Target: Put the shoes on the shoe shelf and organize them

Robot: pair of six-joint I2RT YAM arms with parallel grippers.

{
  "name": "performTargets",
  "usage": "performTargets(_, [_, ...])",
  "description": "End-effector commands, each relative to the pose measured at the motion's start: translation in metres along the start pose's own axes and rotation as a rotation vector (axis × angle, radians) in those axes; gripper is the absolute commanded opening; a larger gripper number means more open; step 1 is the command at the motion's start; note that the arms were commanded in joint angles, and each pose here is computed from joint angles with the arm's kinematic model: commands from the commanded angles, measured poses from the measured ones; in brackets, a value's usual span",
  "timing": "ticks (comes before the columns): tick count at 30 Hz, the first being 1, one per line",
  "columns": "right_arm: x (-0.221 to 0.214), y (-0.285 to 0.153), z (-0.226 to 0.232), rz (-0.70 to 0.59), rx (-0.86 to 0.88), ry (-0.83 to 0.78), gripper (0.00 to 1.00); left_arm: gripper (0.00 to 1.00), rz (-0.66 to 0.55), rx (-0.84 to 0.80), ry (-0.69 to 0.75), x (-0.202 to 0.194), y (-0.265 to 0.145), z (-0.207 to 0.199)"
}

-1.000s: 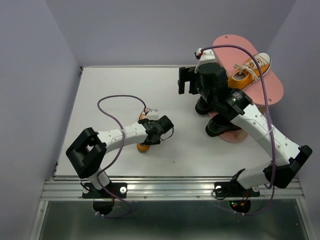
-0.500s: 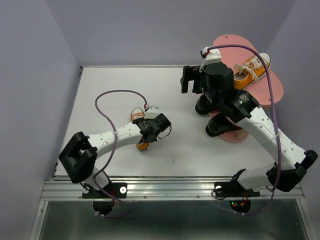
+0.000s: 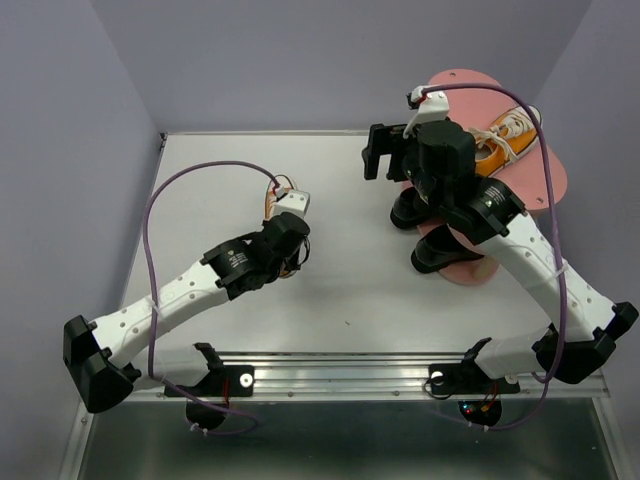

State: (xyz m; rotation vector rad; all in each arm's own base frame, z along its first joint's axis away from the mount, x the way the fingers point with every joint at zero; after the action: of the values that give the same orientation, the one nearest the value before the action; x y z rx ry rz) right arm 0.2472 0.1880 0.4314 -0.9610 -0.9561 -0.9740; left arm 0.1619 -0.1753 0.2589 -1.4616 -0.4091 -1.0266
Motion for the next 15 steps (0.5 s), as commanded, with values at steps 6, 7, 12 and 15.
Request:
performTargets(6, [0.045, -0.019, -0.003, -0.16, -0.061, 0.026, 1.0, 0.0, -0.215, -0.093, 0.04, 0.066, -0.012, -0.004])
performTargets(7, [0.046, -0.02, -0.003, -0.166, -0.066, 0.025, 1.0, 0.0, -0.249, -0.109, 0.033, 0.077, -0.015, -0.005])
performTargets(12, [0.069, -0.03, -0.005, -0.249, -0.085, 0.024, 1.0, 0.0, -0.343, -0.23, 0.114, 0.118, -0.014, -0.009])
performTargets(15, [0.081, -0.033, -0.004, -0.293, -0.093, 0.029, 1.0, 0.0, -0.414, -0.317, 0.158, 0.145, -0.013, -0.012])
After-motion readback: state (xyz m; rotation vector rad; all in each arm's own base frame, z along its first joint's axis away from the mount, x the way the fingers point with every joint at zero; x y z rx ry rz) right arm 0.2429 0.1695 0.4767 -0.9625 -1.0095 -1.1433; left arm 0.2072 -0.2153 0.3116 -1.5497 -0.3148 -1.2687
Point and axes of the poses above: each gripper's point midway between its finger pads, its own y axis out along the fingers, its own z axis along the line the jaws close on, x = y × z, the point moved 10 cm from there along -y, back along the fingers, and after that the axes turned 9 degrees about y, right-handed, at the moved point
